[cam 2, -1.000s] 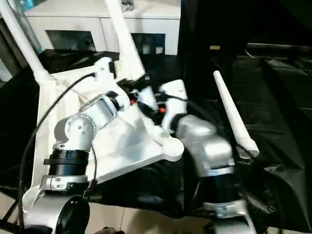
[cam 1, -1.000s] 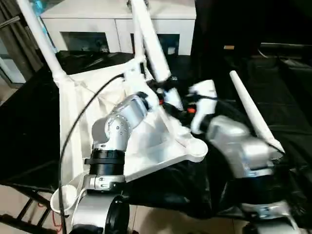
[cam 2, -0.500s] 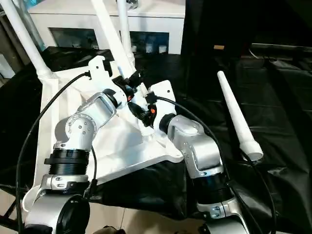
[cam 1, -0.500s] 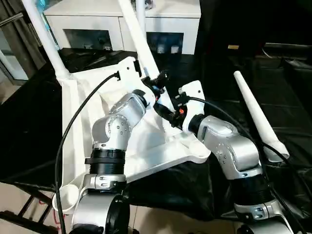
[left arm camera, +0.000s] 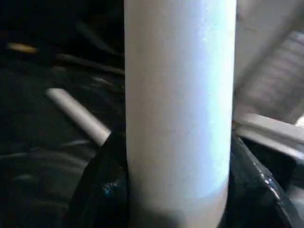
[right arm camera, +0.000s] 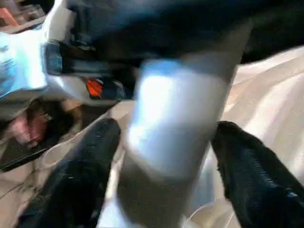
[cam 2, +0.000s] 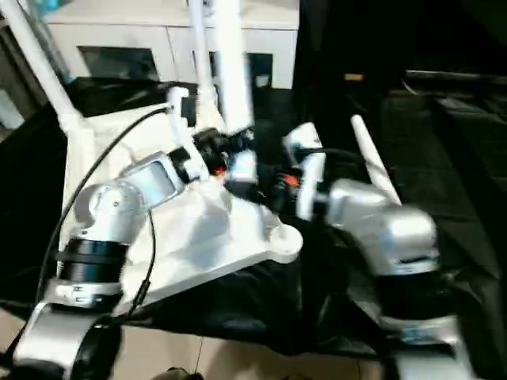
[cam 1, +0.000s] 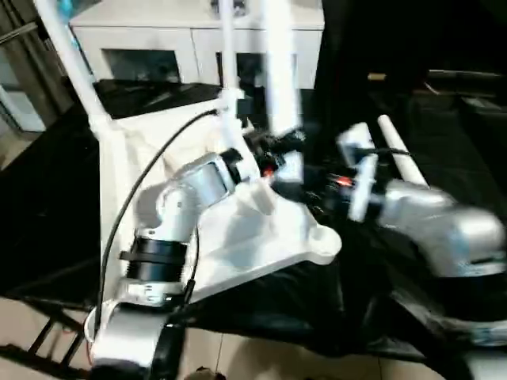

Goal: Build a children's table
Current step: Pick table leg

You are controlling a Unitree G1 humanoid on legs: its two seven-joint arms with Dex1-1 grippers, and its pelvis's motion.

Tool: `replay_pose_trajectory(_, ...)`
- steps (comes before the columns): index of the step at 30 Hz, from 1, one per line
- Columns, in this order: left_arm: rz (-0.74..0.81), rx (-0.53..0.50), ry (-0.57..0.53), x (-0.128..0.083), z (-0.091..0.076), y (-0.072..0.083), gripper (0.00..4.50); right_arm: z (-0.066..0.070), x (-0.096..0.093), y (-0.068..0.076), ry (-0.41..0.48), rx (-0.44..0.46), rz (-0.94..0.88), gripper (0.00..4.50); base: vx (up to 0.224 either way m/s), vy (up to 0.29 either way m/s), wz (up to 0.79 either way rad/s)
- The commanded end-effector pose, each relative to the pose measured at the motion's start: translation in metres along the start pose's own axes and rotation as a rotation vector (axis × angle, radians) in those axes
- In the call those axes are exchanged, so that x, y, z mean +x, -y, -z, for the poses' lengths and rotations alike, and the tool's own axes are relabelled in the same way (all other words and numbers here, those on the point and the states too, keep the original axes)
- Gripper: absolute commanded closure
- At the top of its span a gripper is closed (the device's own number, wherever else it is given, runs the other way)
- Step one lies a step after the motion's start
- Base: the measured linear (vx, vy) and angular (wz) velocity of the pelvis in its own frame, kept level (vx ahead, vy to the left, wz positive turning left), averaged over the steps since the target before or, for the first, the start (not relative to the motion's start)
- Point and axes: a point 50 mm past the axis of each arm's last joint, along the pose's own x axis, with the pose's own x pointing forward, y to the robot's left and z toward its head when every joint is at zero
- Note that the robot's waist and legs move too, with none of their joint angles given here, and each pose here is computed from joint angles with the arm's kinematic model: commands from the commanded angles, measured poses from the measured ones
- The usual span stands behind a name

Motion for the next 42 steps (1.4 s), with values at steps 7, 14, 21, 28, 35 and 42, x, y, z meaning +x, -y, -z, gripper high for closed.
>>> replay_pose_trajectory(7,0.31,-0.011,0.05,0.0,-0.012,0.025,2.59,-0.001,-0.007,-0.014,-0.108,0.049,-0.22,0.48,0.0,0.0,0.0)
replay_pose_trajectory(14,0.404,-0.029,0.051,-0.001,-0.009,0.033,2.59,-0.004,-0.004,-0.016,-0.075,0.09,-0.268,0.89,0.0,0.0,0.0)
replay_pose_trajectory(21,0.422,-0.032,0.048,-0.003,-0.009,0.033,2.59,-0.001,-0.002,-0.017,-0.075,0.106,-0.276,1.47,0.0,0.0,0.0)
replay_pose_trajectory(28,0.419,-0.042,0.054,-0.003,-0.01,0.033,2.59,0.002,0.0,-0.02,-0.064,0.117,-0.271,2.17,0.0,0.0,0.0)
replay_pose_trajectory(35,0.275,-0.022,0.111,-0.003,-0.013,0.024,1.89,0.003,0.009,-0.02,-0.021,0.074,-0.177,2.51,0.0,0.0,0.0)
replay_pose_trajectory(42,-0.047,0.094,0.142,-0.003,-0.014,0.013,1.5,-0.004,0.025,-0.021,0.052,0.005,-0.02,2.53,0.0,0.0,0.0)
